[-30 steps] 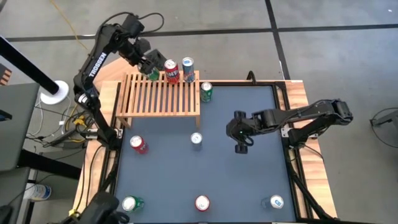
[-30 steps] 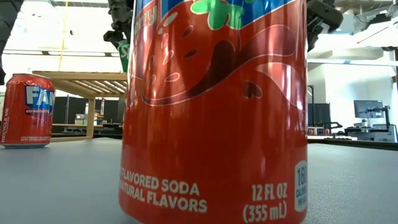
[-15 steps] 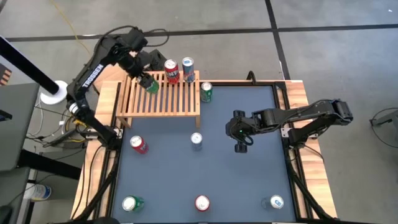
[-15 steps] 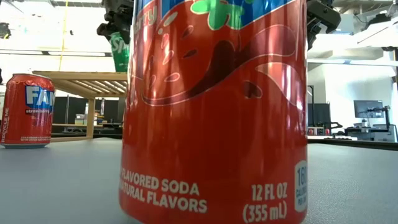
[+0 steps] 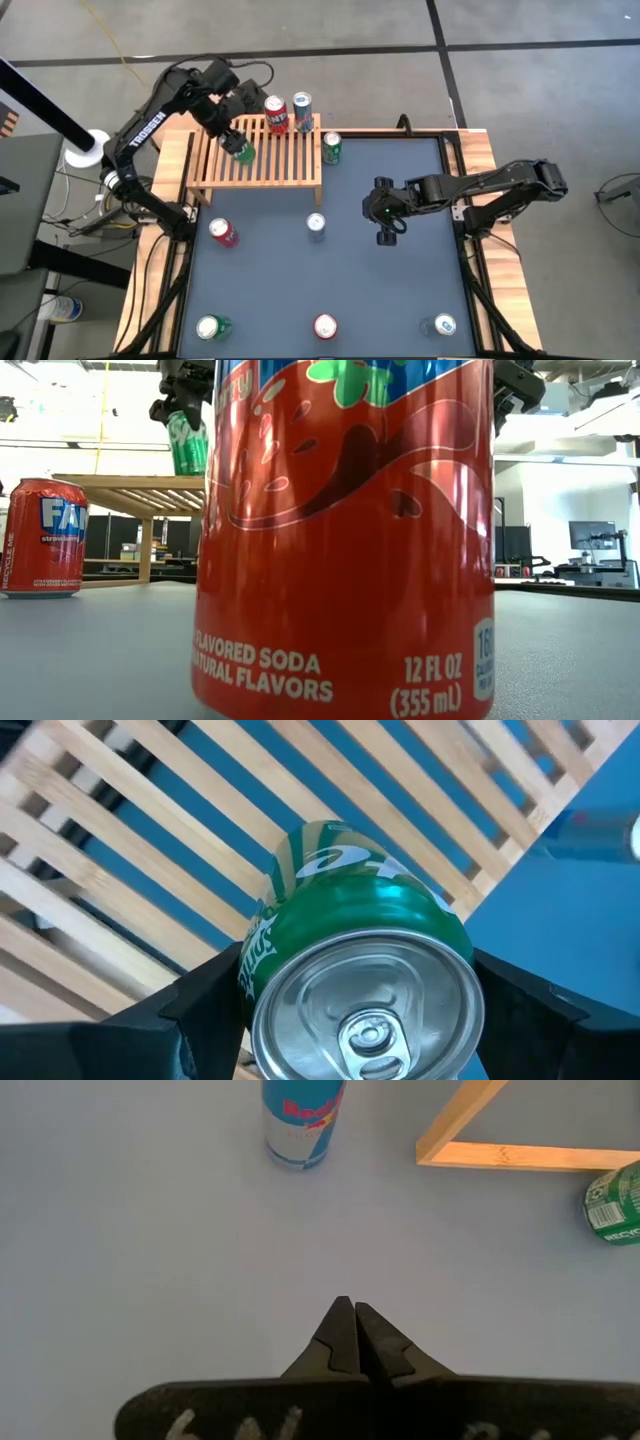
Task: Place canned beverage on shelf
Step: Put the middle right green soda can on the shelf
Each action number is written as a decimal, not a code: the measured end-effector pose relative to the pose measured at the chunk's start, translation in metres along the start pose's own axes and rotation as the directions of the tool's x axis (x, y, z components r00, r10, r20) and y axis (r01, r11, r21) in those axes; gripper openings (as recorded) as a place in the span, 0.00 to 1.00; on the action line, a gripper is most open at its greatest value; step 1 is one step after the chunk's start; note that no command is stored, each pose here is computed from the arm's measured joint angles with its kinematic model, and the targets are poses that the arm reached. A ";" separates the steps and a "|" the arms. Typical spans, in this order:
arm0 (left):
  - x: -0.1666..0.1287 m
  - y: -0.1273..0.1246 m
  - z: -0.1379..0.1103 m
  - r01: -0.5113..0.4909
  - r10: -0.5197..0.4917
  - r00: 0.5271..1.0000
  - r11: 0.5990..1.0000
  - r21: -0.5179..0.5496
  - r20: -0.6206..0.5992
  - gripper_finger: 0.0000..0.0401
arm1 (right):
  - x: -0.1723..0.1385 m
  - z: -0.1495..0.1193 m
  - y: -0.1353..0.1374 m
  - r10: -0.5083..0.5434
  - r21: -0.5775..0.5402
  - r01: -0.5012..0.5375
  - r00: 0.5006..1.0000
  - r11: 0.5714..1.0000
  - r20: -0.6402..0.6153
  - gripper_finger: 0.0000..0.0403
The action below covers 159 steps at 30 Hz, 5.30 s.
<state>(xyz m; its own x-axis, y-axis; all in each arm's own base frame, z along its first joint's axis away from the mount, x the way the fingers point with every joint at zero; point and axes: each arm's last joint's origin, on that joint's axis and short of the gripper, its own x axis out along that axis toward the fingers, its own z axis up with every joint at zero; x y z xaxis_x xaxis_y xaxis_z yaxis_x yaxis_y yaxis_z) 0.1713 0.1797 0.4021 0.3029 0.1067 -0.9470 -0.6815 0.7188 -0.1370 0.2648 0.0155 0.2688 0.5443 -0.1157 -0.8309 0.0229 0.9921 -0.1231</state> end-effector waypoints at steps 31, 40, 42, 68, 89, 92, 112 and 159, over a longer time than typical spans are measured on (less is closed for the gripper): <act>0.002 -0.008 0.030 0.051 -0.051 0.998 0.998 0.023 0.025 0.72 | 0.000 0.002 0.000 0.002 0.014 -0.002 1.000 1.000 0.022 0.00; 0.002 -0.021 0.028 0.061 -0.062 0.998 0.997 0.041 0.018 0.72 | 0.000 0.002 0.000 0.002 0.008 -0.003 1.000 1.000 0.021 0.00; 0.002 -0.026 0.027 0.065 -0.066 0.998 0.996 0.055 0.017 0.72 | 0.000 0.002 0.000 0.002 0.006 -0.003 1.000 1.000 0.021 0.00; -0.002 -0.028 -0.027 0.037 -0.036 0.999 0.999 0.040 -0.014 0.72 | 0.000 0.005 0.000 0.003 0.018 -0.005 0.998 1.000 0.055 0.00; -0.002 -0.030 -0.027 0.083 -0.083 0.996 0.996 0.044 -0.018 0.82 | 0.000 0.007 0.000 0.004 0.021 -0.005 0.998 1.000 0.069 0.00; -0.002 -0.030 -0.027 0.079 -0.078 0.997 0.996 0.044 -0.017 0.82 | 0.000 0.007 0.000 0.004 0.020 -0.005 0.998 1.000 0.069 0.00; -0.017 -0.028 -0.025 -0.039 0.033 0.998 0.992 0.124 0.050 0.83 | 0.000 0.006 0.000 0.004 0.020 -0.005 0.998 1.000 0.065 0.00; -0.070 -0.047 -0.031 -0.029 -0.031 0.966 0.973 0.228 0.257 0.83 | 0.000 0.006 0.000 0.005 0.021 -0.006 0.998 1.000 0.064 0.00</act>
<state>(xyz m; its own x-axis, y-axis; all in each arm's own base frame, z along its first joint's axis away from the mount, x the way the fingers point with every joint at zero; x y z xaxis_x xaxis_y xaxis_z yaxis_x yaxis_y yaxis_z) 0.1612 0.1174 0.4658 0.4852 0.2571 -0.8358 -0.5206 0.8529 -0.0398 0.2699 0.0161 0.2724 0.5971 -0.1076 -0.7949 0.0372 0.9936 -0.1066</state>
